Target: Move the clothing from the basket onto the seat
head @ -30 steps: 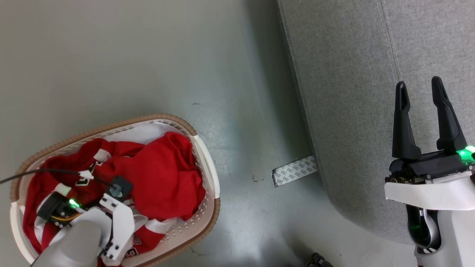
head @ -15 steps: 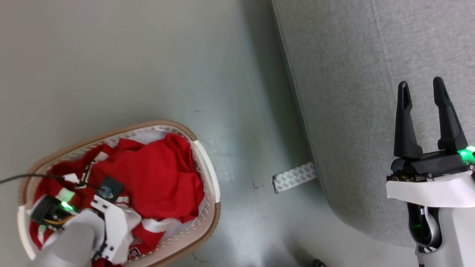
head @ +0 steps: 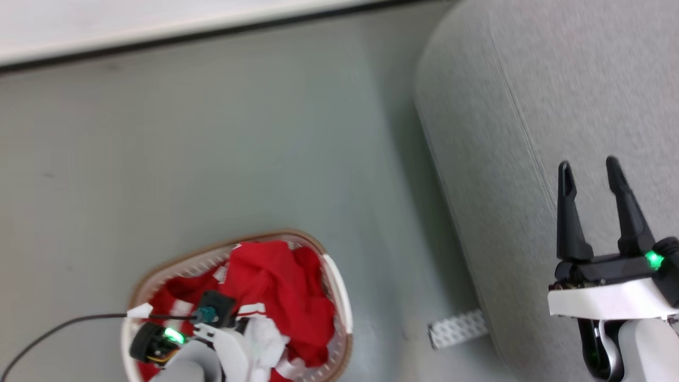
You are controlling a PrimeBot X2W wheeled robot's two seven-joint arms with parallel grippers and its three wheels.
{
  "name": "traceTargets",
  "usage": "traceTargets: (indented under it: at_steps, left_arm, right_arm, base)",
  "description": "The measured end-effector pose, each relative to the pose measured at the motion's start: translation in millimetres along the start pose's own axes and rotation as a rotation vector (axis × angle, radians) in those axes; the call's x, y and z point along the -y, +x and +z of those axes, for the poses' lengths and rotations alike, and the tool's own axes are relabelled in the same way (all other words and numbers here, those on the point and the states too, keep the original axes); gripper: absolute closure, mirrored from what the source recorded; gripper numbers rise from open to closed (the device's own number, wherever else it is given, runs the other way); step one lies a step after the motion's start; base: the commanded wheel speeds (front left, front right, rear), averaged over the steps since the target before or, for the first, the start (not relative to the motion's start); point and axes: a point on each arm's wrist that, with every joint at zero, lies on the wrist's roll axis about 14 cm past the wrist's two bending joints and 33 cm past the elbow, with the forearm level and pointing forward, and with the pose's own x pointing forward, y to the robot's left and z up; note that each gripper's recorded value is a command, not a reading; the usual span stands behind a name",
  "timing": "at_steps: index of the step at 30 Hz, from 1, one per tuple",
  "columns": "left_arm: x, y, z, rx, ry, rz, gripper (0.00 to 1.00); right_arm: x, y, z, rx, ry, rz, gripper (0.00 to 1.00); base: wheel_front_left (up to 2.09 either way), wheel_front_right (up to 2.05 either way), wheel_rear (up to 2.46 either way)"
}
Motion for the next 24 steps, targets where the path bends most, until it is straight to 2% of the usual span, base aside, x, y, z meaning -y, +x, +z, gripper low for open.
traceTargets:
  at_steps: [10,19,24]
  left_arm:
    - [-2,-73,73,0.313,-0.145,0.133,1.00]
    - [-8,-161,147,0.678,-0.129,0.260,1.00]
    - [-5,-216,196,0.862,-0.127,0.287,1.00]
  right_arm:
    - [-40,-19,37,0.092,0.076,0.106,0.00]
    - [-70,-39,59,0.143,0.114,0.190,0.00]
    - [-88,-52,58,0.136,0.132,0.243,0.00]
  base:
    - [0.00,0.00,0.00]
    - [0.00,0.00,0.00]
    - [0.00,0.00,0.00]
